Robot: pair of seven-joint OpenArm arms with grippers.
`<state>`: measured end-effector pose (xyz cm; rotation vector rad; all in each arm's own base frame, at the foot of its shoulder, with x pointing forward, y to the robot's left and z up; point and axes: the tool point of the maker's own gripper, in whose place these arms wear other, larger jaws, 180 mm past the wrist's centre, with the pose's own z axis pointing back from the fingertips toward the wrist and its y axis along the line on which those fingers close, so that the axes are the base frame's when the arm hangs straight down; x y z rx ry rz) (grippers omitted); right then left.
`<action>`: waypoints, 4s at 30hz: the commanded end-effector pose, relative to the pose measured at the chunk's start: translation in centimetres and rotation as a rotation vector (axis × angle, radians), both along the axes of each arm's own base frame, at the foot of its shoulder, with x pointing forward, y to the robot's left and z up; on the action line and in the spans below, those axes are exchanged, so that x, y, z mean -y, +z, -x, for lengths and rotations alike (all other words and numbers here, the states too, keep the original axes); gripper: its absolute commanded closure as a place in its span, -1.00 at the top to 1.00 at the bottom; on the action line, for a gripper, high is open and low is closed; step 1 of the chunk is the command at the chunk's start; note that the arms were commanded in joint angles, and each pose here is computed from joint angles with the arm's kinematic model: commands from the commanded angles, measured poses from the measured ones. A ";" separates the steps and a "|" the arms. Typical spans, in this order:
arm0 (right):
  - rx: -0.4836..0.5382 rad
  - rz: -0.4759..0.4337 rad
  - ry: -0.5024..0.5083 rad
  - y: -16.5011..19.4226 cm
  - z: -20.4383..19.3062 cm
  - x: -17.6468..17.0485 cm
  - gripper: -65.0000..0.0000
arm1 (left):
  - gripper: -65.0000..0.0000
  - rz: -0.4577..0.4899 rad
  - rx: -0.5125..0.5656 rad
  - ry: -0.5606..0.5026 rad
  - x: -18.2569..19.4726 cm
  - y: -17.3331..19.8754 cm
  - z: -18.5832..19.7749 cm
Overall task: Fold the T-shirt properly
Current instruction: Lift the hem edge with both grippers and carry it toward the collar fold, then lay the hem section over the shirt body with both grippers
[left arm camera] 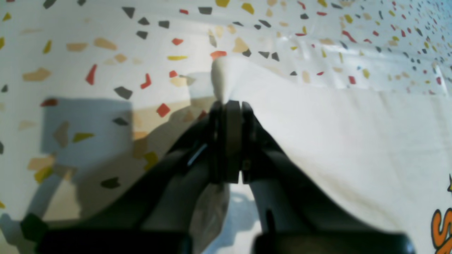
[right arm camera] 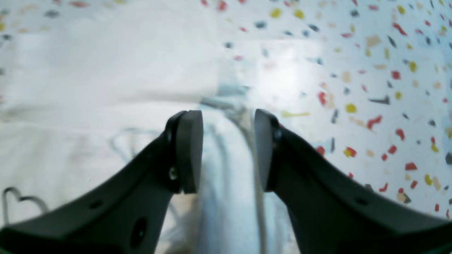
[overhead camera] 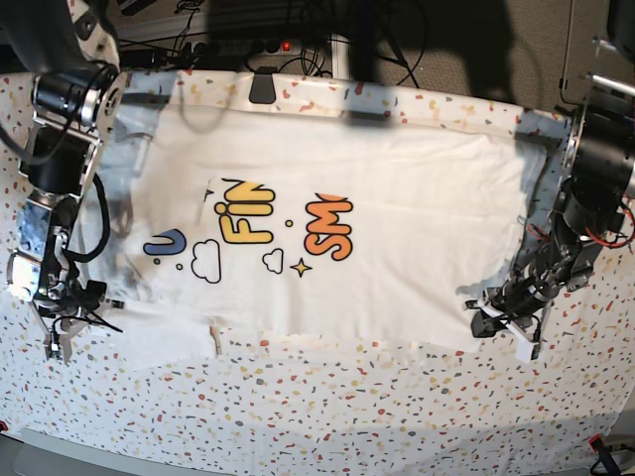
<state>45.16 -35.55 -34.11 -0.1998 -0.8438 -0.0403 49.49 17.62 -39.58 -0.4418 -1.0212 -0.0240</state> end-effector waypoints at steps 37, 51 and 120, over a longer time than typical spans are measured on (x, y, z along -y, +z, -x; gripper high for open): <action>0.047 -0.025 0.019 -5.8 0.5 1.2 -0.90 | -1.00 0.013 0.080 0.015 -0.5 3.0 -2.0; 0.012 -0.107 0.021 -5.1 0.4 0.4 -1.00 | -1.00 0.024 0.124 0.032 -0.7 3.7 -2.3; 0.030 0.254 0.396 4.0 11.4 -4.5 -1.00 | -1.00 -0.131 -0.065 -0.125 -3.4 6.2 7.8</action>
